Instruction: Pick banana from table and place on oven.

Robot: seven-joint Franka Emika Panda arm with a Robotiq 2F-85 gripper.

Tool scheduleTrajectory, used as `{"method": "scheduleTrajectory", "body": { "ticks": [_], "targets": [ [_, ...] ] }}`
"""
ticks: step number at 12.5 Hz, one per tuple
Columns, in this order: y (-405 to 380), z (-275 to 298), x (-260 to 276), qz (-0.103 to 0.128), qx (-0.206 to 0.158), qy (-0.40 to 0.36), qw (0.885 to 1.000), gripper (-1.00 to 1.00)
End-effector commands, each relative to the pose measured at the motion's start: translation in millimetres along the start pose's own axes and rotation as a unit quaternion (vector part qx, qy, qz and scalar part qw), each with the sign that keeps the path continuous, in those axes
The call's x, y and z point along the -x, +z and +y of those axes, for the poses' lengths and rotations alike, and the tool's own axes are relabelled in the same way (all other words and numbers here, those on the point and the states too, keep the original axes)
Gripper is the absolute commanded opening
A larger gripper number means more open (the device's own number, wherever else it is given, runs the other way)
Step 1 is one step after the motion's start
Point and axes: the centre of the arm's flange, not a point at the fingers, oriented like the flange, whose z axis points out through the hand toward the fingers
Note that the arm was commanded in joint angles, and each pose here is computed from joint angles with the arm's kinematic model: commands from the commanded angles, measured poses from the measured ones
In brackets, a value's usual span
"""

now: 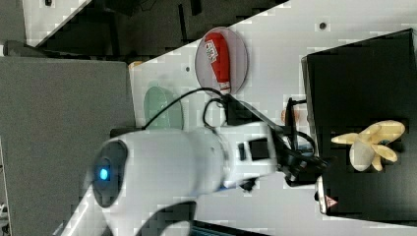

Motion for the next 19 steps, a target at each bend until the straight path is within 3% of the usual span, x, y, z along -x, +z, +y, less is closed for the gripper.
{"method": "scheduleTrajectory", "body": {
  "ticks": [1,4,6,9,12,19],
  "targets": [
    [-81,-79,19,0.043,-0.034,-0.028,0.998,1.0],
    [-129,-139,76,-0.009,-0.051,0.051,0.997,1.0],
    [-159,-181,117,-0.023,-0.047,0.105,0.993,1.0],
    [-197,-229,172,-0.016,-0.042,0.145,0.988,1.0],
    [-214,-252,206,-0.005,-0.042,0.135,0.99,1.0],
    [-207,-258,216,-0.012,-0.031,0.125,0.992,1.0]
  ]
}}
